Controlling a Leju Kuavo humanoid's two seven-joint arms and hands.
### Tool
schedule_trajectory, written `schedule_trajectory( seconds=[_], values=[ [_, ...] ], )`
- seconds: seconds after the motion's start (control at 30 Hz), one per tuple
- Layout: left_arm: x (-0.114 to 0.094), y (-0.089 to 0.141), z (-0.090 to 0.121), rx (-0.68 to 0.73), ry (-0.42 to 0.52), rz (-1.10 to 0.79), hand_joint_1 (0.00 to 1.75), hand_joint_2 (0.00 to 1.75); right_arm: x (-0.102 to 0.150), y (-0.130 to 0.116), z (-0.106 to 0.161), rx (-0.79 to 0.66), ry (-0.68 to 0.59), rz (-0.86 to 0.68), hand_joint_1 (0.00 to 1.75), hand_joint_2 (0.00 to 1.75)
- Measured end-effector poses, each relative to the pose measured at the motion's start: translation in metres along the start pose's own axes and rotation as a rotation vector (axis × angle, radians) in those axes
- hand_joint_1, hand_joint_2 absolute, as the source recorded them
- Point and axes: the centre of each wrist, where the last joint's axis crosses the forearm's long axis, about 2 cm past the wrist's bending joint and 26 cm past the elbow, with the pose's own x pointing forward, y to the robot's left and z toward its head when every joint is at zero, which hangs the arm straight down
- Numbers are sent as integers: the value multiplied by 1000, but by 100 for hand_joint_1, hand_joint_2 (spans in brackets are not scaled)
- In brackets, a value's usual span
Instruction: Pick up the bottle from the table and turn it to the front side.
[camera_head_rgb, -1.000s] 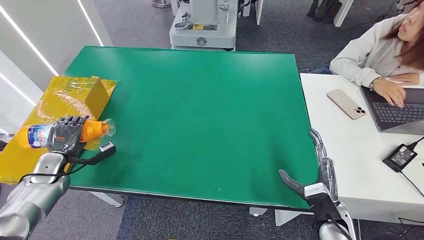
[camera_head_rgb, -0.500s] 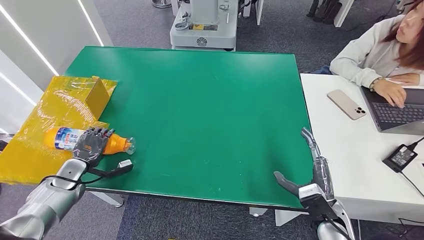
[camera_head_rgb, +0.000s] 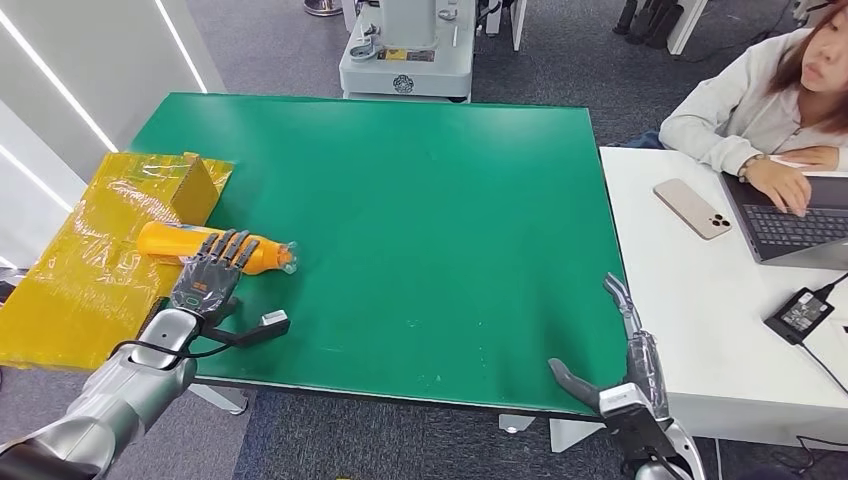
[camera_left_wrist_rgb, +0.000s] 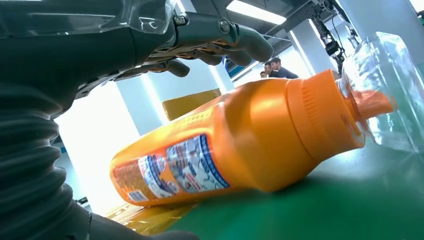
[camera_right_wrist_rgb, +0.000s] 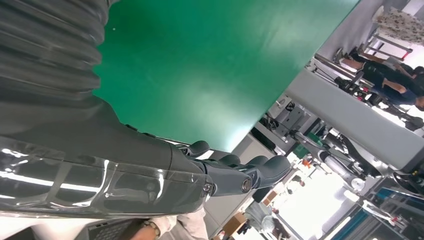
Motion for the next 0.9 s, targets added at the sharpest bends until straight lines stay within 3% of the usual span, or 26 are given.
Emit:
schedule_trajectory(
  seconds=[0.4,0.53,0.73,0.9],
  values=[
    [28,3,-3,80,-34,113,0,175,-3,-1,10,-34,26,-25,0,175],
    [59,16,-9,179,-101,266,0,175,-2,1,8,-34,31,-25,0,175],
    [124,50,-17,430,-248,625,0,175,2,6,1,-52,25,-44,0,175],
    [169,71,-9,570,-175,1005,0,175,8,10,1,-72,-2,-74,0,175]
  ],
)
